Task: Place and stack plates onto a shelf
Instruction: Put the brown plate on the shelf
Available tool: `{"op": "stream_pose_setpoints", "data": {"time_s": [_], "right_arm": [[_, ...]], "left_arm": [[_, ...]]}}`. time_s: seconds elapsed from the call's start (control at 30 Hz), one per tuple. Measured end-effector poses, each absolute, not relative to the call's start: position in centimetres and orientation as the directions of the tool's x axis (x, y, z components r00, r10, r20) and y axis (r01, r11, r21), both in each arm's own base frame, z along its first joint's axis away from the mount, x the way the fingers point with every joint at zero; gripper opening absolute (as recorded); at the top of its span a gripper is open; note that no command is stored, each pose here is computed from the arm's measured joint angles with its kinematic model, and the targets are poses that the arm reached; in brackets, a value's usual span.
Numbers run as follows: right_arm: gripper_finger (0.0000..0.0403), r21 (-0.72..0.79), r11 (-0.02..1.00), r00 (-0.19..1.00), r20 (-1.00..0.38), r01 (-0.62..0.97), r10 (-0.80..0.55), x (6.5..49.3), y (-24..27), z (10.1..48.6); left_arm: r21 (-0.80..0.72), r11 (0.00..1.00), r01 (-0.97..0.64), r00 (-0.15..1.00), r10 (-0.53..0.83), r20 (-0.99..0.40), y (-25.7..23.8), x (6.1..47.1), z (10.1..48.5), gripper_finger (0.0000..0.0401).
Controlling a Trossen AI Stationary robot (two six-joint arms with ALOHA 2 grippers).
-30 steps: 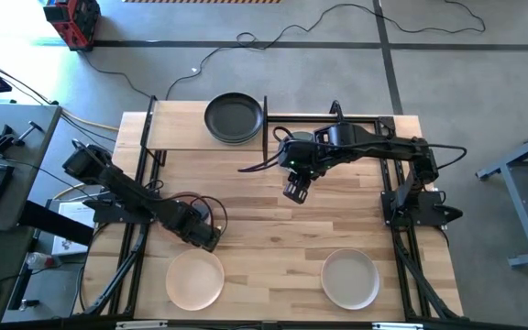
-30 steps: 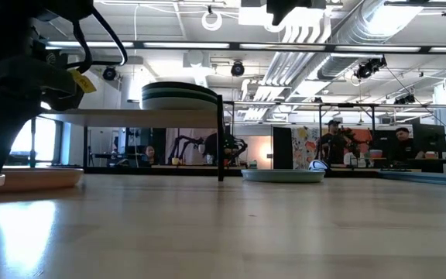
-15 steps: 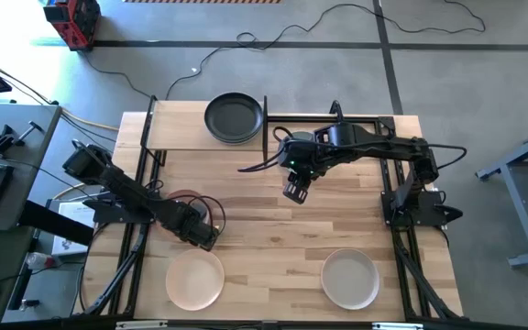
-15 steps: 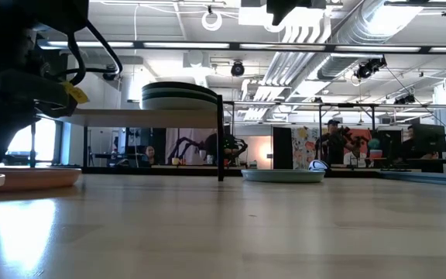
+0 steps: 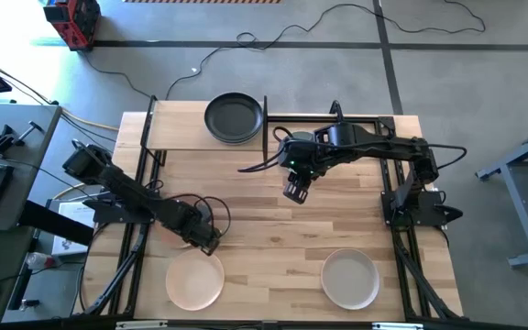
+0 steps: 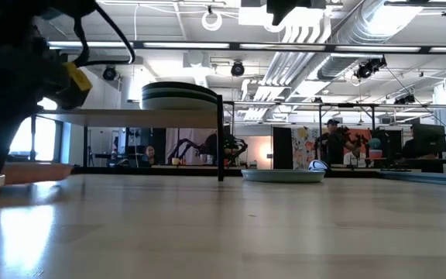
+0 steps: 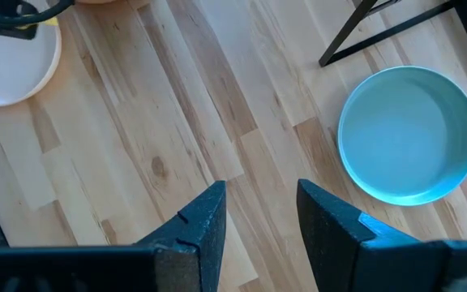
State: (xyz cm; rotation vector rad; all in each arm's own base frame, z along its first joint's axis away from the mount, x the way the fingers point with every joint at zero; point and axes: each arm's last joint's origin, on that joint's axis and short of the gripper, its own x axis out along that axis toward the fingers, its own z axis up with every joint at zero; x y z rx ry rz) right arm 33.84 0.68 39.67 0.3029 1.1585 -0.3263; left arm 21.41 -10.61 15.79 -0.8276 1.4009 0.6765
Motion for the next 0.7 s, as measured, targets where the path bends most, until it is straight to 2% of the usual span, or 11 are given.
{"op": "stream_pose_setpoints", "data": {"time_s": [0.37,0.7], "right_arm": [[0.0131,0.055,0.923,0.364,-0.927,0.38,-0.095,33.8,0.7,39.7],[0.0131,0.033,0.942,0.364,-0.927,0.335,-0.097,33.8,0.5,39.7]], "left_arm": [[-0.006,0.683,-0.731,-0.014,-0.023,-1.0,-11.0,22.3,20.9,0.0001],[0.012,0.765,-0.644,-0.023,-0.004,-1.0,-11.3,22.8,27.1,0.0]]}}
